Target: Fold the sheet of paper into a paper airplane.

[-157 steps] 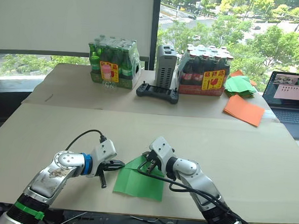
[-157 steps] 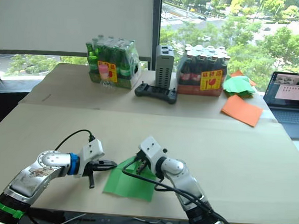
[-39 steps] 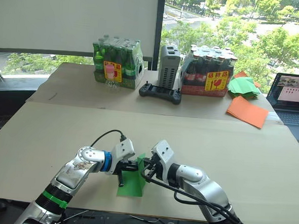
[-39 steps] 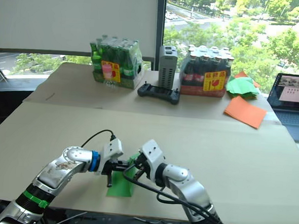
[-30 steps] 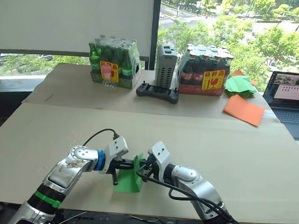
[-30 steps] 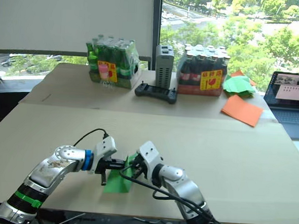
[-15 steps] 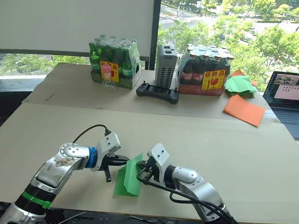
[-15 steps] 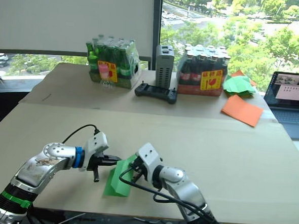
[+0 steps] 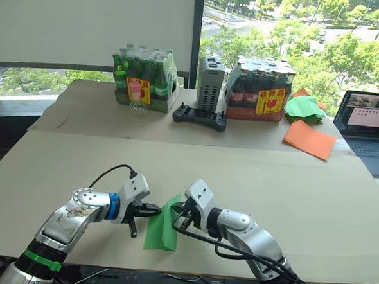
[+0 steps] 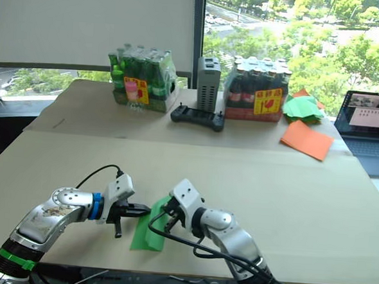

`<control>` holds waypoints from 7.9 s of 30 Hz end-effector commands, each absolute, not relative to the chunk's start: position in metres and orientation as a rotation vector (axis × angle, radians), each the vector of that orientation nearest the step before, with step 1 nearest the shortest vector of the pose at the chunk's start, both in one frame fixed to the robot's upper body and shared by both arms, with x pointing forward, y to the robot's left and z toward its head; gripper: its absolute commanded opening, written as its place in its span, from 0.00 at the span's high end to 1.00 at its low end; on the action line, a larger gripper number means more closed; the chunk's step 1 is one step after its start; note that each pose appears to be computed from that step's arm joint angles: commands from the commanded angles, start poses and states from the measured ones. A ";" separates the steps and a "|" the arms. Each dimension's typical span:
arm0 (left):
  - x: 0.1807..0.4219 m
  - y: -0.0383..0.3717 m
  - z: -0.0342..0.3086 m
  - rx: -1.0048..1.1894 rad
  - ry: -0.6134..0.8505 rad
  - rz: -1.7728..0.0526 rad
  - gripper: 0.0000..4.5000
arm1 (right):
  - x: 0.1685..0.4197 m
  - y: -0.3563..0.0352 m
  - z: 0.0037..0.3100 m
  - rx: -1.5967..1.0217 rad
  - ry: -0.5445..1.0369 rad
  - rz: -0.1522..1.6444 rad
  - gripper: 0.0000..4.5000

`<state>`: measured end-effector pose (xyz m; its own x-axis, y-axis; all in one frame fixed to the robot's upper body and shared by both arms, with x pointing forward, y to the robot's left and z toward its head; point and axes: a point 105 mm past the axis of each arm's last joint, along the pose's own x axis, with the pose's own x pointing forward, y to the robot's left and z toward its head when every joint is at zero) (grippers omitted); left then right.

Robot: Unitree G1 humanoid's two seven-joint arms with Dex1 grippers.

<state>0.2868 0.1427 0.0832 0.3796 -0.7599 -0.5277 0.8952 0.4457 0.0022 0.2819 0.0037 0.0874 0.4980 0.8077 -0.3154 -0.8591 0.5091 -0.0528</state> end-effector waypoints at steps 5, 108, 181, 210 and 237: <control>0.294 0.148 0.106 0.321 0.426 -1.063 0.99 | 0.278 0.017 0.094 -0.217 0.233 1.056 1.00; 0.258 0.143 0.052 0.262 0.531 -1.074 0.99 | 0.304 0.000 0.066 -0.210 0.302 0.999 1.00; 0.262 0.144 0.055 0.292 0.527 -1.082 0.99 | 0.193 -0.046 0.014 -0.302 0.608 1.374 1.00; 0.291 0.166 0.138 0.527 0.308 -1.261 0.74 | 0.251 -0.064 0.144 -0.173 0.107 1.086 1.00; 0.311 0.120 0.133 1.138 -0.220 -1.759 0.81 | 0.257 -0.081 0.141 -0.185 0.120 0.929 1.00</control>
<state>0.3082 0.1224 0.1239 -0.0735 -0.7895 -0.6093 0.6475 -0.5025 0.5729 0.2608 -0.0809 0.1306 0.5855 0.7820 -0.2138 -0.8082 0.5835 -0.0791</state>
